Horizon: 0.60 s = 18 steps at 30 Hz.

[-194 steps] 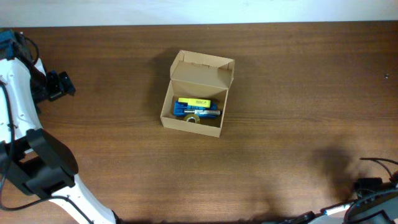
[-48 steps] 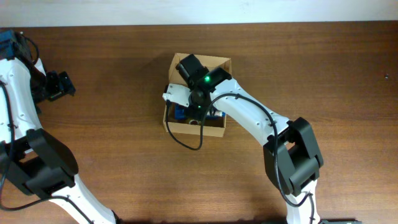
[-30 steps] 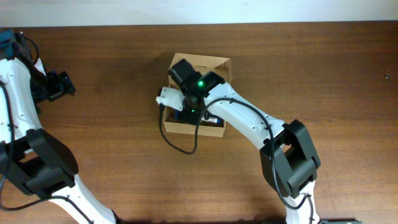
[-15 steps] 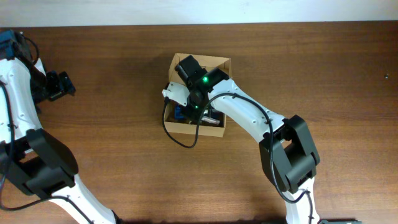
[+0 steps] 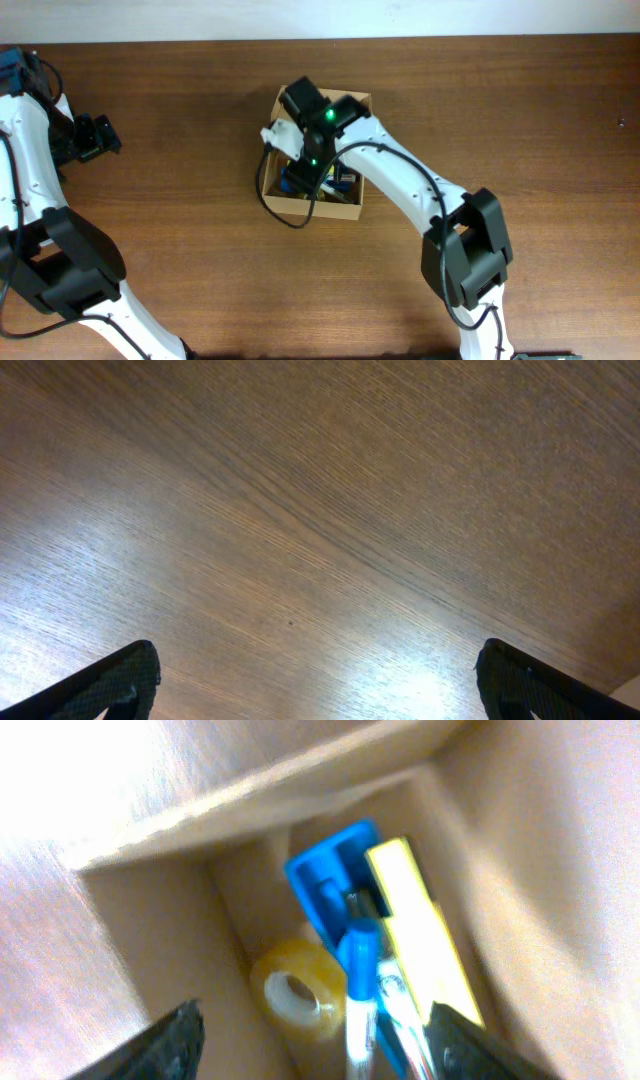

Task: Pack container
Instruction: 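Release the blue marker into the box and lift the right gripper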

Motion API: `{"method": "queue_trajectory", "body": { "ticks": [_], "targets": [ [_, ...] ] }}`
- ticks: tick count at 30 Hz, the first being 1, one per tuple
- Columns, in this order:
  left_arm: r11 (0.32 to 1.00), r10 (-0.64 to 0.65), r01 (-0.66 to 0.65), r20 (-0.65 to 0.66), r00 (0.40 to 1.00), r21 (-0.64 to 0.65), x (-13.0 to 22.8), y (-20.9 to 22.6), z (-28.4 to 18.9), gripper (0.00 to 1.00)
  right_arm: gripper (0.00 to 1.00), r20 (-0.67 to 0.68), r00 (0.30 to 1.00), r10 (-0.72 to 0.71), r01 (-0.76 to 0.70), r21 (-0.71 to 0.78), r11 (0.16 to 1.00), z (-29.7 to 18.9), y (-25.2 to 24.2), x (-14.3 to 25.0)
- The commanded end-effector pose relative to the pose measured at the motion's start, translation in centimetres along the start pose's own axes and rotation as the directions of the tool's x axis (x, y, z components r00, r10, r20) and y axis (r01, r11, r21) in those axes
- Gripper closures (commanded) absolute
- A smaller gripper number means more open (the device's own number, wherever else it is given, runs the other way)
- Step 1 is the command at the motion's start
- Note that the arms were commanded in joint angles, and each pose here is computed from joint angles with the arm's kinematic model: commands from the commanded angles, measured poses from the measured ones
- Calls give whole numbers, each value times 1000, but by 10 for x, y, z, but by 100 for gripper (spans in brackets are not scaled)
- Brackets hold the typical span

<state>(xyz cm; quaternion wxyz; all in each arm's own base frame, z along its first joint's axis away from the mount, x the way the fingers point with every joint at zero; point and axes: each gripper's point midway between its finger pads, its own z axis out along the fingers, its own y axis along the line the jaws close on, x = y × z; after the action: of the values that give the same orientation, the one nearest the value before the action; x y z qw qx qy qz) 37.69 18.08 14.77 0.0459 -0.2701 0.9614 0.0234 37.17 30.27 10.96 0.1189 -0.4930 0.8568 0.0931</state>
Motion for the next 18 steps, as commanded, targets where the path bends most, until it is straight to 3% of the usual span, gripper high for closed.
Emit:
{"method": "queue_trajectory", "body": {
  "ticks": [1,9,14,18],
  "targets": [
    [1000,8,-8,3,1000,10,1,1,-2,0,33,87,988,128,-137,107,985,-49,-22,-27],
    [1000,8,-8,3,1000,10,1,1,-2,0,34,270,888,371,-427,192,884,-172,-31,-39],
    [1000,8,-8,3,1000,10,1,1,-2,0,34,281,822,495,-563,284,776,-211,-40,-3],
    [1000,9,-9,3,1000,10,1,1,-2,0,34,330,742,584,-658,188,729,-229,-37,2]
  ]
}}
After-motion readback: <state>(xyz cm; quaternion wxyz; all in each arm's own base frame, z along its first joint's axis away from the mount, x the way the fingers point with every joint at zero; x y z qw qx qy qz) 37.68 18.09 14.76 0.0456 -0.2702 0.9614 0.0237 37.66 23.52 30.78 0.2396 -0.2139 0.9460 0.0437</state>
